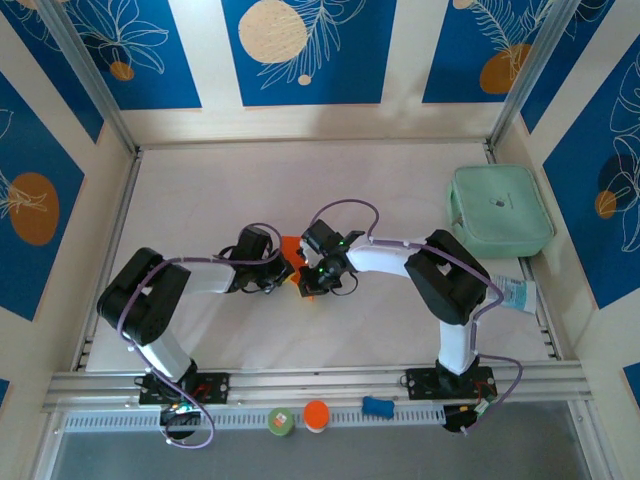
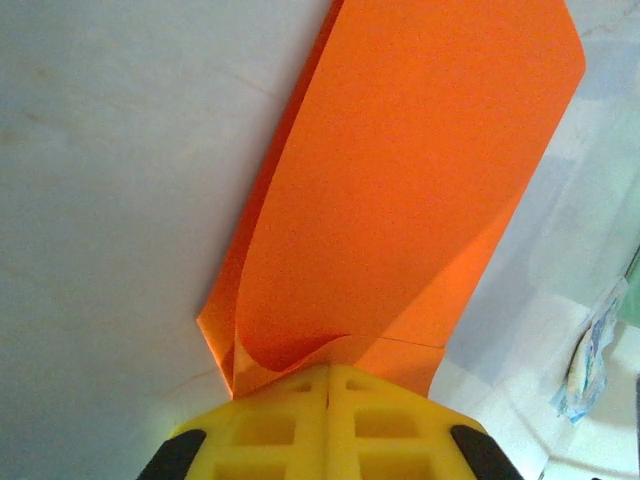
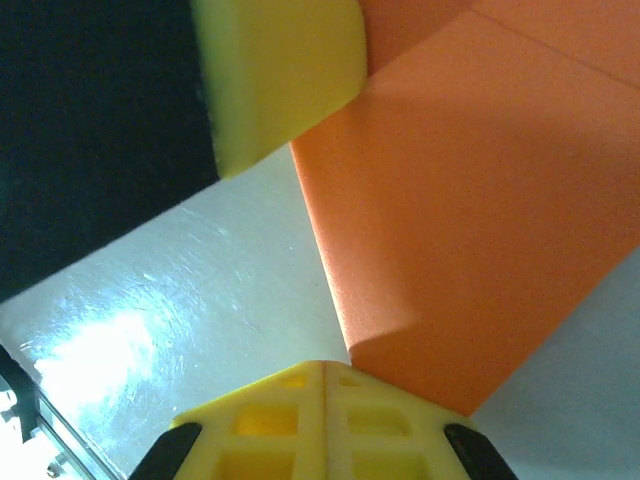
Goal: Fold a paper plane with a square sheet of paper (pick it up from the middle)
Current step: Third fold the triangle at the center of the table.
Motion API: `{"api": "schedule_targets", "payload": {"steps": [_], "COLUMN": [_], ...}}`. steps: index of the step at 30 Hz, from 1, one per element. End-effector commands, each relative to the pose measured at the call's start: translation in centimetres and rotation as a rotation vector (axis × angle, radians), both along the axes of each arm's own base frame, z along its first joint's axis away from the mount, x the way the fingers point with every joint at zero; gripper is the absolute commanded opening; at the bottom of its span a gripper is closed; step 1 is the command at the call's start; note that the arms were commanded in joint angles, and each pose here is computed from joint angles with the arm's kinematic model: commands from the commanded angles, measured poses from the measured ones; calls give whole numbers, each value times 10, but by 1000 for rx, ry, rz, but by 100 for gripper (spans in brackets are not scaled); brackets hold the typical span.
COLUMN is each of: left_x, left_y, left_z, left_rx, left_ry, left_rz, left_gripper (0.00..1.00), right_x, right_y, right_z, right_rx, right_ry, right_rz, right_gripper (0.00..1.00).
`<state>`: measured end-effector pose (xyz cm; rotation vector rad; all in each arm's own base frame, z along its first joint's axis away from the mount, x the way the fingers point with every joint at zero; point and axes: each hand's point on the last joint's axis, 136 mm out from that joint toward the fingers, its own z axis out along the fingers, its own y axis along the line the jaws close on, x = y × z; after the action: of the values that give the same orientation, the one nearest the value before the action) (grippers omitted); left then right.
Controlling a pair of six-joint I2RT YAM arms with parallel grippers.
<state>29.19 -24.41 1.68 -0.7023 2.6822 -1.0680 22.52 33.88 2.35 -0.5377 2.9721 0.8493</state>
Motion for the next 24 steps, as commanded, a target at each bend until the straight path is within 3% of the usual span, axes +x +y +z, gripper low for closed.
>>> {"api": "schedule_targets", "payload": {"steps": [1,13,20,24], "left_x": [-37,-37,-37,-36], "left_y": [24,24,24,24], "left_z": [-47,-47,-47,-46], "left_rx": [134,129,130,127], "left_ry": [179,177,178,174], "left_rz": [18,14,16,16], "left_gripper": [3,3,3,3], "right_x": [0,-1,5,8], "right_y": [2,-2,9,7], "right_z": [-1,-7,22,18], "right_rx": [-16,1,81,63], "right_ry": [13,47,6,-4], "right_rz": [-7,-19,-7,-13], "right_gripper": [5,5,5,5]}}
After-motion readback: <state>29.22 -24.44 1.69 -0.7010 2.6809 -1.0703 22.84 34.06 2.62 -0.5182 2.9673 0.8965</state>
